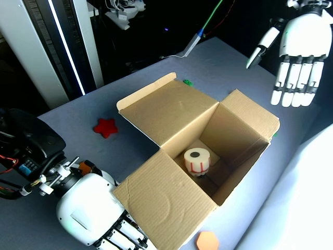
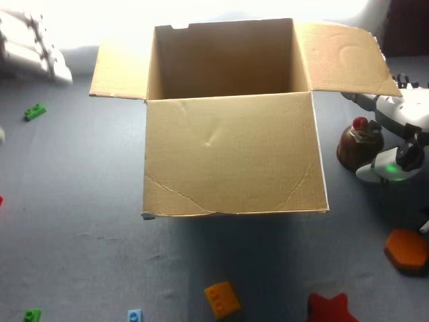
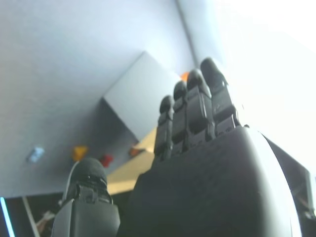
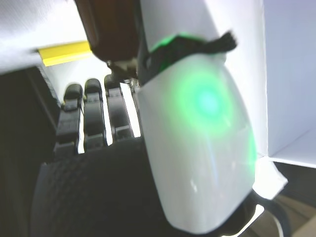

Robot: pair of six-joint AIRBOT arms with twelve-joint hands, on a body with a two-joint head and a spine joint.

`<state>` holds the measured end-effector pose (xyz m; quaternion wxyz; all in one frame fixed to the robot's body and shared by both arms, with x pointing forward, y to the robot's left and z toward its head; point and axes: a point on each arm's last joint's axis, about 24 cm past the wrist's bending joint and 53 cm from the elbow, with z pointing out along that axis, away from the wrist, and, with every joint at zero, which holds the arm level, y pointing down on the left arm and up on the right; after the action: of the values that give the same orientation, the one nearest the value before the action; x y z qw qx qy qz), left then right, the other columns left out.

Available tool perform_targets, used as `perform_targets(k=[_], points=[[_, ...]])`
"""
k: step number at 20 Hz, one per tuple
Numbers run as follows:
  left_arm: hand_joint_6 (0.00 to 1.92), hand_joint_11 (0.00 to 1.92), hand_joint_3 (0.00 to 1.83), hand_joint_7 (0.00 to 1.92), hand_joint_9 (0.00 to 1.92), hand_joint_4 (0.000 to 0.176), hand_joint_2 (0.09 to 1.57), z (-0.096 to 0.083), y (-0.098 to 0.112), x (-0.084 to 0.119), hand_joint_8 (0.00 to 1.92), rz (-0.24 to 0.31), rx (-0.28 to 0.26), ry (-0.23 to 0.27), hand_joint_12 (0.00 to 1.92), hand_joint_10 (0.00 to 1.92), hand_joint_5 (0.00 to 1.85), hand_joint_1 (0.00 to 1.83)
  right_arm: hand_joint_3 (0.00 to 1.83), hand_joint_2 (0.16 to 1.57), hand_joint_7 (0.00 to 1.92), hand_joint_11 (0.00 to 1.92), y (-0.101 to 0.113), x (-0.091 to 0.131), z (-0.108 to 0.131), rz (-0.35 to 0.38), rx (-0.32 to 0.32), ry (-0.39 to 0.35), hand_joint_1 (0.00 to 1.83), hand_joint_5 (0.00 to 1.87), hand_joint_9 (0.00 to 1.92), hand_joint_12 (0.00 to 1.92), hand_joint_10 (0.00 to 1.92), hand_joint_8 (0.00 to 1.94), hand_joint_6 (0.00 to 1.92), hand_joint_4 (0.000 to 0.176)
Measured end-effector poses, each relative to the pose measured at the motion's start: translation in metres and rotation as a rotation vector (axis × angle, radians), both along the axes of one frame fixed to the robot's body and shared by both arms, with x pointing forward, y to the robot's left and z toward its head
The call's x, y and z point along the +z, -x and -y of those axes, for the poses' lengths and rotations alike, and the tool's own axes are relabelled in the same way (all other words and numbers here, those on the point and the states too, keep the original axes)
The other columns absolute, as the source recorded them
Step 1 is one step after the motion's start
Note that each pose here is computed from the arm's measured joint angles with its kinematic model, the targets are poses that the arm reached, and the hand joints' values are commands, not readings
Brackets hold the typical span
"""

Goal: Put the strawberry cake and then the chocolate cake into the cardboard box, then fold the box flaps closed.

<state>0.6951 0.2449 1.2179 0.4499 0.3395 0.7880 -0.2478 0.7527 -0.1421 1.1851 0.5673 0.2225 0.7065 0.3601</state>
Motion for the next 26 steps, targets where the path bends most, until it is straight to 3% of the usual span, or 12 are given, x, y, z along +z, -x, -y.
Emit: perform_targets(k=[1, 2, 3, 4, 5, 6, 7, 11, 16, 22, 26], points=[[0.00, 0.00, 0.00, 0.17, 0.16, 0.018, 1.12, 0.002, 0.011, -0.013, 0.00, -0.024, -0.021, -0.027, 0.58, 0.00, 0.14, 0.00, 0.00, 0.95, 0.17, 0.00, 0.000, 0.000, 0.000, 0.000, 0.000, 0.000, 1.14, 0.13, 0.16, 0.27, 0.01, 0.03, 0.01, 0.000], [0.00, 0.00, 0.00, 0.17, 0.16, 0.017, 1.12, 0.003, 0.019, -0.019, 0.00, -0.038, -0.031, -0.032, 0.59, 0.00, 0.13, 0.00, 0.00, 0.98, 0.47, 0.00, 0.000, 0.000, 0.000, 0.001, 0.000, 0.001, 1.15, 0.33, 0.38, 0.79, 0.09, 0.07, 0.04, 0.000], [0.00, 0.00, 0.00, 0.17, 0.16, 0.016, 1.13, 0.006, 0.025, -0.022, 0.00, -0.054, -0.036, -0.013, 0.61, 0.00, 0.14, 0.00, 0.01, 1.01, 0.63, 0.00, 0.000, 0.000, 0.001, 0.000, -0.002, 0.000, 1.13, 0.47, 0.52, 1.08, 0.14, 0.09, 0.07, 0.000], [0.00, 0.00, 0.00, 0.17, 0.17, 0.019, 1.13, 0.006, 0.028, -0.023, 0.00, -0.065, -0.028, 0.017, 0.62, 0.01, 0.14, 0.00, 0.01, 1.03, 0.85, 0.00, 0.000, 0.000, 0.001, 0.001, -0.002, 0.000, 1.17, 0.74, 0.70, 1.45, 0.26, 0.16, 0.15, 0.000], [0.00, 0.00, 0.00, 0.18, 0.17, 0.020, 1.13, 0.006, 0.030, -0.023, 0.00, -0.080, -0.021, 0.045, 0.63, 0.01, 0.15, 0.00, 0.01, 1.12, 0.90, 0.01, 0.000, 0.000, 0.001, 0.001, -0.002, 0.000, 1.20, 0.89, 0.70, 1.71, 0.58, 0.99, 0.80, 0.000], [0.00, 0.00, 0.00, 0.18, 0.18, 0.025, 1.13, 0.008, 0.031, -0.024, 0.00, -0.088, -0.018, 0.062, 0.64, 0.01, 0.14, 0.00, 0.00, 1.14, 0.85, 0.11, -0.001, 0.001, 0.001, 0.004, -0.005, -0.001, 1.22, 0.99, 0.61, 1.84, 1.10, 1.31, 0.80, 0.000], [0.00, 0.00, 0.00, 0.19, 0.18, 0.020, 1.13, 0.007, 0.033, -0.023, 0.01, -0.101, -0.009, 0.091, 0.64, 0.01, 0.14, 0.00, 0.00, 1.15, 0.85, 0.18, -0.001, 0.002, 0.001, 0.008, -0.006, 0.001, 1.23, 0.99, 0.57, 1.90, 1.34, 1.37, 0.82, 0.000], [0.00, 0.00, 0.00, 0.20, 0.19, 0.015, 1.15, 0.018, 0.037, -0.023, 0.00, -0.146, 0.006, 0.181, 0.64, 0.00, 0.15, 0.00, 0.00, 1.16, 0.85, 0.23, -0.001, 0.001, 0.001, 0.004, -0.006, -0.004, 1.20, 0.95, 0.59, 1.85, 1.31, 1.33, 0.94, 0.000], [0.00, 0.00, 0.00, 0.18, 0.17, 0.016, 1.14, 0.022, 0.033, -0.009, 0.00, -0.127, 0.014, 0.246, 0.61, 0.00, 0.14, 0.00, 0.00, 1.17, 0.82, 0.18, 0.010, 0.009, 0.016, 0.000, -0.005, -0.003, 1.20, 0.94, 0.55, 1.89, 1.37, 1.39, 0.96, 0.000], [0.00, 0.00, 0.00, 0.20, 0.19, 0.024, 1.15, 0.023, 0.033, -0.011, 0.00, -0.146, 0.027, 0.265, 0.59, 0.01, 0.15, 0.00, 0.00, 1.17, 0.84, 0.15, 0.024, 0.080, 0.085, 0.110, -0.114, -0.073, 1.20, 0.94, 0.56, 1.91, 1.32, 1.33, 0.97, 0.000], [0.00, 0.00, 0.00, 0.19, 0.19, 0.022, 1.13, 0.022, 0.033, -0.014, 0.00, -0.154, 0.032, 0.261, 0.61, 0.00, 0.15, 0.00, 0.00, 1.17, 0.83, 0.11, 0.035, 0.110, 0.092, 0.158, -0.112, -0.092, 1.20, 0.95, 0.53, 1.92, 1.39, 1.36, 0.94, 0.000]])
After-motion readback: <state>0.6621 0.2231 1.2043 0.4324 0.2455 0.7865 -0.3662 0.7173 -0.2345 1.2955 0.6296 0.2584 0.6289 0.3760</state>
